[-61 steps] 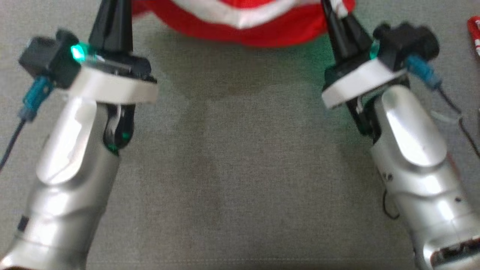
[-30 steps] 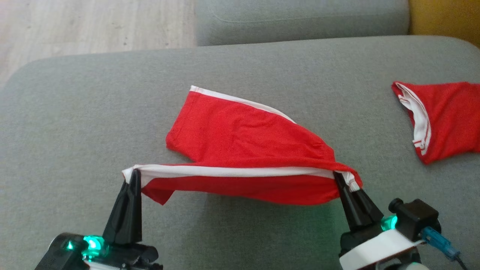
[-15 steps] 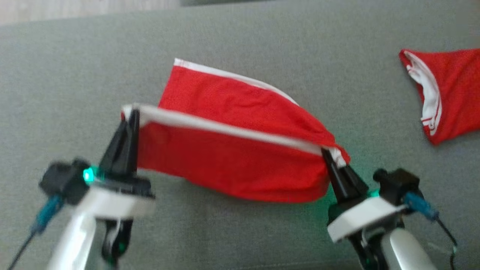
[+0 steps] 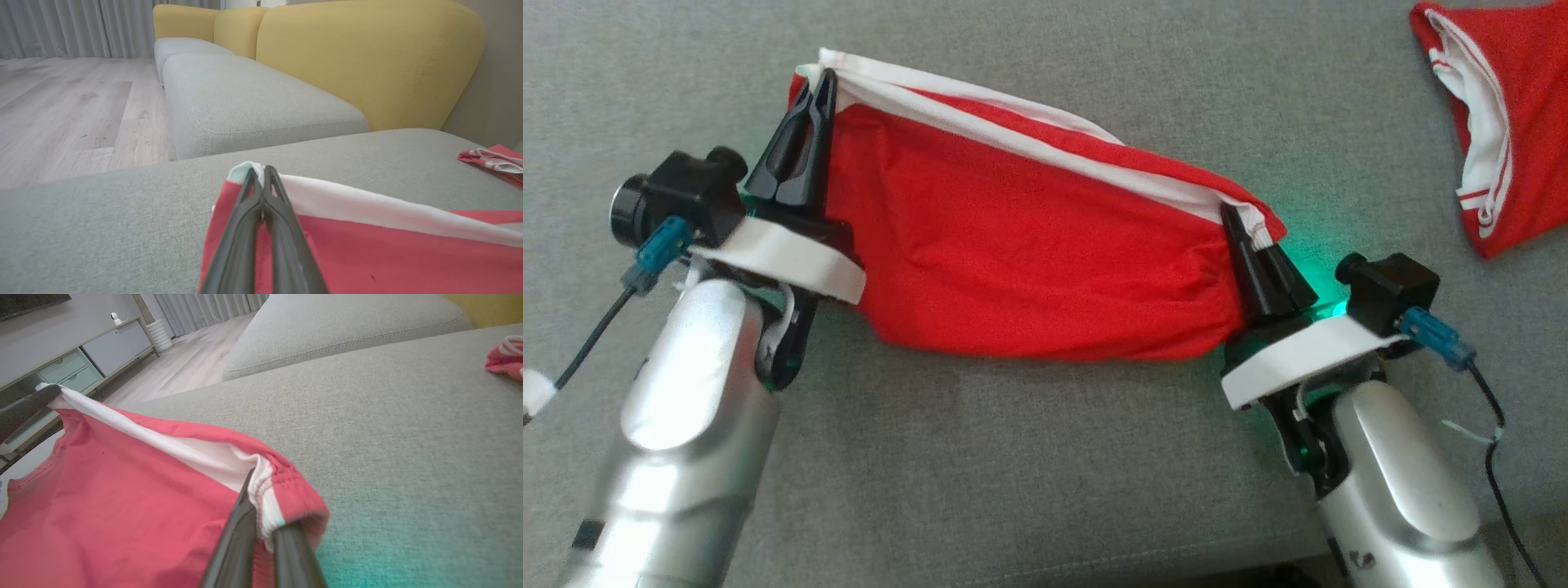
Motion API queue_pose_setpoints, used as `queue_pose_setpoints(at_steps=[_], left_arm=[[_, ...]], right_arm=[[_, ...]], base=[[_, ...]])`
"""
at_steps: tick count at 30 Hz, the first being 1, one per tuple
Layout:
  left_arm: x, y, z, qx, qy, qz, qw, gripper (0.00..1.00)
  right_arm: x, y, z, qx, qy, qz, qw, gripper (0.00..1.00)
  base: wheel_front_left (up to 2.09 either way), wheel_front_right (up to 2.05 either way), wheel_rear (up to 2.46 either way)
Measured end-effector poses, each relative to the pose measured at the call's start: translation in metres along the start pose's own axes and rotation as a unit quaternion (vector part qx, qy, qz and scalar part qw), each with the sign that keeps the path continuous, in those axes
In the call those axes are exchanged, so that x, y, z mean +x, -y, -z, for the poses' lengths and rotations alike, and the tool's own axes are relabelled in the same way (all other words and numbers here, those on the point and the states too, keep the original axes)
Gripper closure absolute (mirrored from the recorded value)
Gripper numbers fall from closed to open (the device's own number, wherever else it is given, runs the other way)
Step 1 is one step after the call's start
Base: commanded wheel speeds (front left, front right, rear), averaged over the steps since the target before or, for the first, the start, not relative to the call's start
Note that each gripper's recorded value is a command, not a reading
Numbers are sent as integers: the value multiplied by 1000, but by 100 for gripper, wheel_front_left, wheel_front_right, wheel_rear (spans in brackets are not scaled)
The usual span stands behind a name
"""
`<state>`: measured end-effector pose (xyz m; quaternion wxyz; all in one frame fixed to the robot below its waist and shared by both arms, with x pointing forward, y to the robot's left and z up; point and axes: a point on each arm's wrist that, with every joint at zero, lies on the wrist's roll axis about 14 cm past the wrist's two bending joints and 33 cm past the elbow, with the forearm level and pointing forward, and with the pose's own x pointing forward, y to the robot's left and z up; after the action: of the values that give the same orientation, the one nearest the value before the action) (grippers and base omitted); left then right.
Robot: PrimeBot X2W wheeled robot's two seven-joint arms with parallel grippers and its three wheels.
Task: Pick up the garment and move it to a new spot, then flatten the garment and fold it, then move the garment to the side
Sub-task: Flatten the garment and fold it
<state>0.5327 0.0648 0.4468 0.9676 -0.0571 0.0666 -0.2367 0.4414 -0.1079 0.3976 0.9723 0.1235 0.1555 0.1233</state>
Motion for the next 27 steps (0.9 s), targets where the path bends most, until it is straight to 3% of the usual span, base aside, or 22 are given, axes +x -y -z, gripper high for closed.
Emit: queue_pose_setpoints(at_steps=[4,6,7,8,9,10,11,12,22,27], left_arm=[[13,-3,19,-2,-20,-3,1000,100],[17,-3,23,-4,-24,-5,1000,100],[18,-3,24,-5,-26,-5,1000,93],[20,-3,25,-4,-27,-6,1000,69],[21,-4,26,-1,-30,-7,1000,69],[21,-6,28,1,-33,-11,999,52],[22,-8,27,5,-32,-16,999,12],[23,-10,27,9,-30,-21,999,0],[10,-2,12,17,-18,-24,999,0],[-18,6,29,-2,-44,-31,999,0]], right_arm=[[6,6,7,1,-4,4,1000,100],[7,7,6,3,1,6,1000,63],[8,7,5,4,4,6,1000,52],[8,8,6,4,5,6,1000,26],[9,8,7,4,4,6,1000,26],[9,8,6,3,6,6,1000,0],[10,9,6,1,6,6,1000,0],[10,9,4,-1,11,7,1000,0],[1,0,-19,-27,45,-2,999,0],[-18,0,-17,-36,30,9,999,0]], base=[[0,0,0],[0,0,0],[0,0,0],[0,0,0],[0,0,0],[0,0,0],[0,0,0],[0,0,0],[0,0,0],[0,0,0]])
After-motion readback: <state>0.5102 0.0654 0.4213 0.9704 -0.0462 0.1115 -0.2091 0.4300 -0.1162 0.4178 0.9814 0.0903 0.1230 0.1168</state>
